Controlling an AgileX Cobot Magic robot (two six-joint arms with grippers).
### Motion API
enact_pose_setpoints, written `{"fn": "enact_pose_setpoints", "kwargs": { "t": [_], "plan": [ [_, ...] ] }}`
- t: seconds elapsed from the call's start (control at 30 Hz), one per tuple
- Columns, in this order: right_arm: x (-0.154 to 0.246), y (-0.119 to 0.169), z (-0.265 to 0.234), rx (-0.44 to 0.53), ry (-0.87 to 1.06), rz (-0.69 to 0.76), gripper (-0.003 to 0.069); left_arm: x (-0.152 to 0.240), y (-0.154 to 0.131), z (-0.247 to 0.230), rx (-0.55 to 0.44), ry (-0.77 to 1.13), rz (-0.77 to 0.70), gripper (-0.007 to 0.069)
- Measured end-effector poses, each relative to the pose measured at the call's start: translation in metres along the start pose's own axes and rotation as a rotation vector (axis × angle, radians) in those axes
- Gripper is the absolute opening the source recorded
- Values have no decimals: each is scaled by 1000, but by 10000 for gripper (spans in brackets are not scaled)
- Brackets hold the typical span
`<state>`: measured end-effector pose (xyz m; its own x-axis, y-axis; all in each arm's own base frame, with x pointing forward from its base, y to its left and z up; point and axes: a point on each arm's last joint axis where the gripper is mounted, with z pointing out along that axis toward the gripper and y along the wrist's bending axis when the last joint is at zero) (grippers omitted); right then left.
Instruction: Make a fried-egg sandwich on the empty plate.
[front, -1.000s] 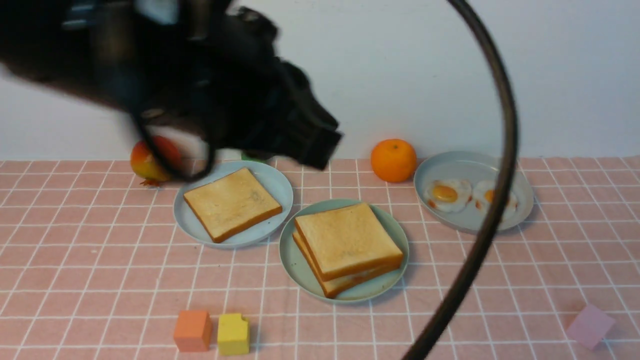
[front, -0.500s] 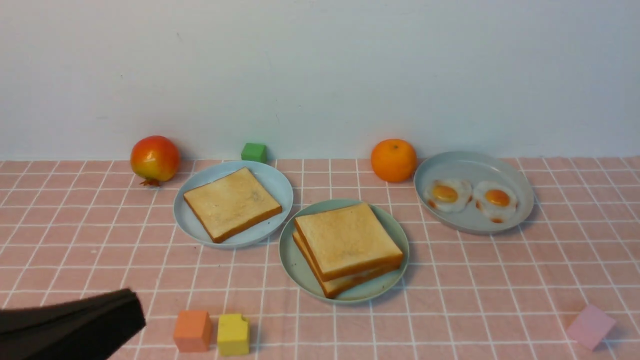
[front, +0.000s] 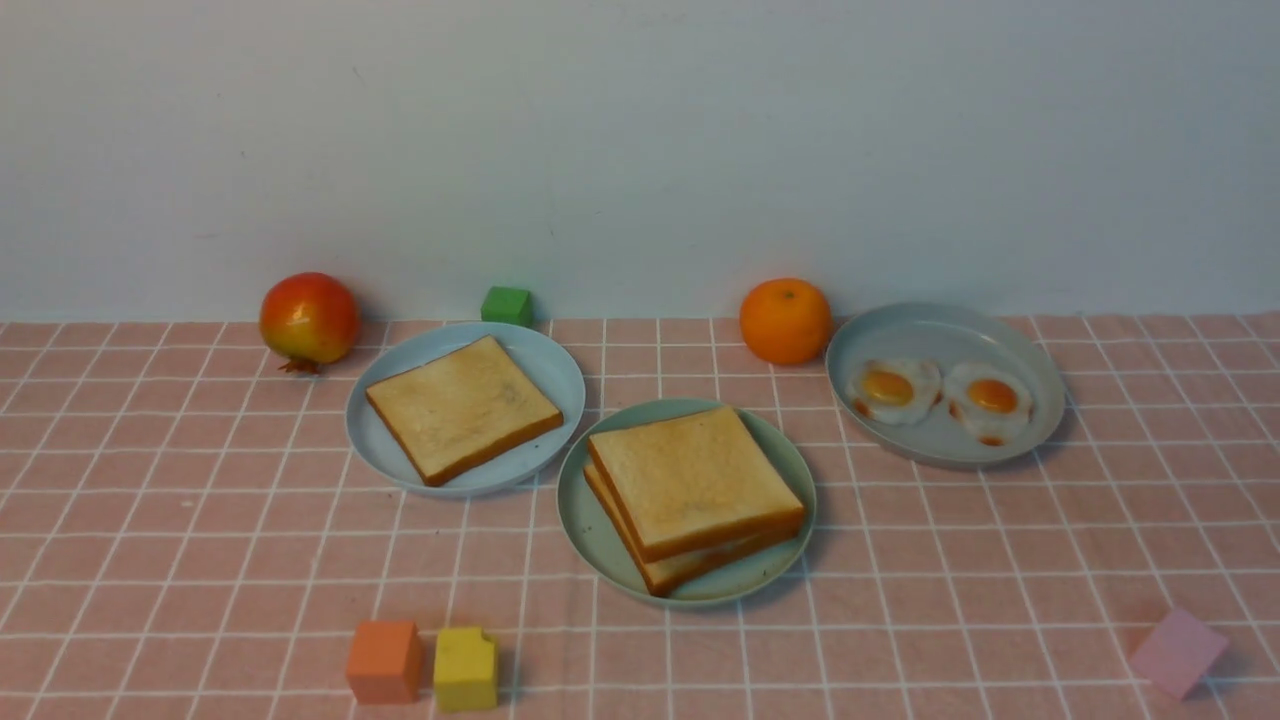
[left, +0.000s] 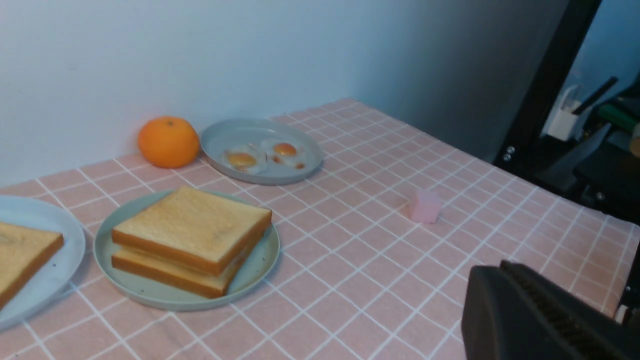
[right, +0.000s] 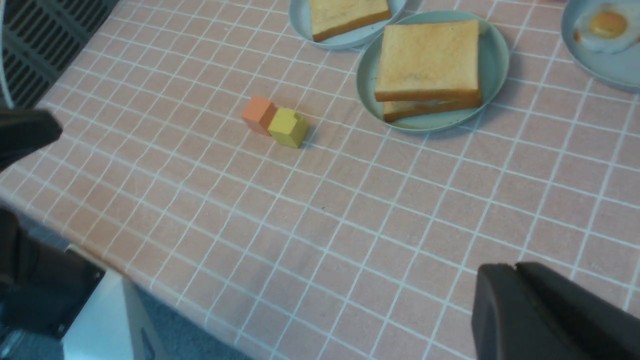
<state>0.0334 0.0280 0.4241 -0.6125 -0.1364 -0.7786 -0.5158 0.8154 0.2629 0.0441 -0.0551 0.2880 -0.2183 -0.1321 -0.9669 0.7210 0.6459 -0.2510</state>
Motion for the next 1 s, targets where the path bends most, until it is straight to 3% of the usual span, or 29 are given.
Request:
{"fn": "enact_pose_setpoints", "kwargs": {
  "t": [0.33, 0.43, 0.63, 0.83, 1.0],
  "plan": [
    [40, -25, 3, 383, -102, 298, 65, 2, -1, 0, 7, 19, -1, 13],
    [58, -31, 8, 451, -124, 330, 56, 2, -1, 0, 8, 22, -1, 13],
    [107, -57, 66, 520, -389, 189, -1, 3, -1, 0, 10, 28, -1, 13],
    [183, -94, 133, 604, -387, 160, -6, 3, -1, 0, 10, 28, -1, 13],
    [190, -98, 140, 598, -403, 168, -8, 3, -1, 0, 11, 32, -1, 13]
  ]
}}
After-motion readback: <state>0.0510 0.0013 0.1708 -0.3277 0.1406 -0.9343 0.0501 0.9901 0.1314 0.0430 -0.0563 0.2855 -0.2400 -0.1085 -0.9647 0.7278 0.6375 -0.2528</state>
